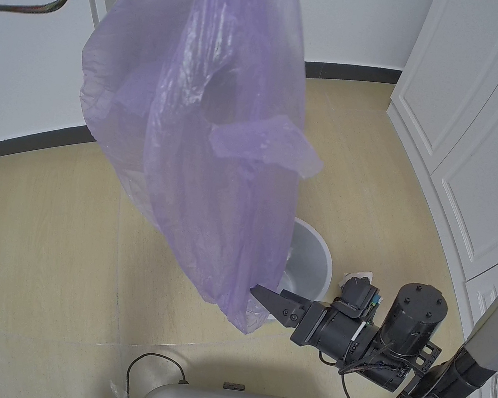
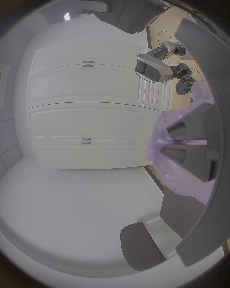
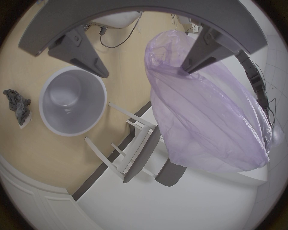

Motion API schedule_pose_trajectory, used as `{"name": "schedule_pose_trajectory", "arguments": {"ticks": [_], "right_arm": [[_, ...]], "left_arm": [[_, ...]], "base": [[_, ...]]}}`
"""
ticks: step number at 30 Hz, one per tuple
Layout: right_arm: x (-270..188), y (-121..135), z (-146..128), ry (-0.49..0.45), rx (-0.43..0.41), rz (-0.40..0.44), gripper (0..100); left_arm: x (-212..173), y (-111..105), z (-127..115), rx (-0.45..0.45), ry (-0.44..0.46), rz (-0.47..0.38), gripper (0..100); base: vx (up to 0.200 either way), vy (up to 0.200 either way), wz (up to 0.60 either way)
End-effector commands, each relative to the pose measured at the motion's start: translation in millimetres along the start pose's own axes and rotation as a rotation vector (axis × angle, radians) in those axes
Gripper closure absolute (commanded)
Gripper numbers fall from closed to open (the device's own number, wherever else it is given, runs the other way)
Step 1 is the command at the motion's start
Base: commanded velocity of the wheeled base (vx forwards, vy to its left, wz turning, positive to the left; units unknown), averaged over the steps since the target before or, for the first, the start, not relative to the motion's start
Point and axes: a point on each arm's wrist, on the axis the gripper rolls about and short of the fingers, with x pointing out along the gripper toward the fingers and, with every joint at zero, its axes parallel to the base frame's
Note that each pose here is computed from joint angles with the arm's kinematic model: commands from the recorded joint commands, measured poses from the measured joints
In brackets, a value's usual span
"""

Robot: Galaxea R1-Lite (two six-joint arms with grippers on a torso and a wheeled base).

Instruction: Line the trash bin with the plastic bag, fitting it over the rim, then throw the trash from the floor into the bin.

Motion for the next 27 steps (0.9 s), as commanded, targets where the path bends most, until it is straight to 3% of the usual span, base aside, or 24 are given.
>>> {"name": "schedule_pose_trajectory", "arguments": {"ticks": [1, 12, 22, 25, 26, 27], "right_arm": [[4.6, -6.9, -9.7, 0.006, 0.000, -0.019, 100], [0.0, -5.5, -9.2, 0.003, -0.003, -0.023, 100], [-36.0, -8.9, 41.2, -0.113, -0.167, -0.106, 100], [-55.9, -11.0, 59.7, -0.114, -0.223, -0.185, 100], [-56.7, -10.7, 60.2, -0.114, -0.226, -0.187, 100], [-66.5, -13.2, 71.3, -0.109, -0.270, -0.242, 100]], "left_arm": [[2.3, -0.3, -1.4, -0.001, 0.006, -0.002, 100], [6.7, 0.0, -3.1, 0.000, 0.005, 0.005, 100], [12.1, 2.2, -10.0, -0.001, 0.057, 0.051, 100], [21.0, 14.8, -31.1, 0.007, 0.210, 0.210, 100], [20.8, 15.7, -31.8, 0.008, 0.217, 0.219, 100], [24.6, 26.1, -51.5, 0.006, 0.357, 0.315, 100]], "base": [[0.000, 0.000, 0.00], [0.000, 0.000, 0.00], [0.000, 0.000, 0.00], [0.000, 0.000, 0.00], [0.000, 0.000, 0.00], [0.000, 0.000, 0.00]]}}
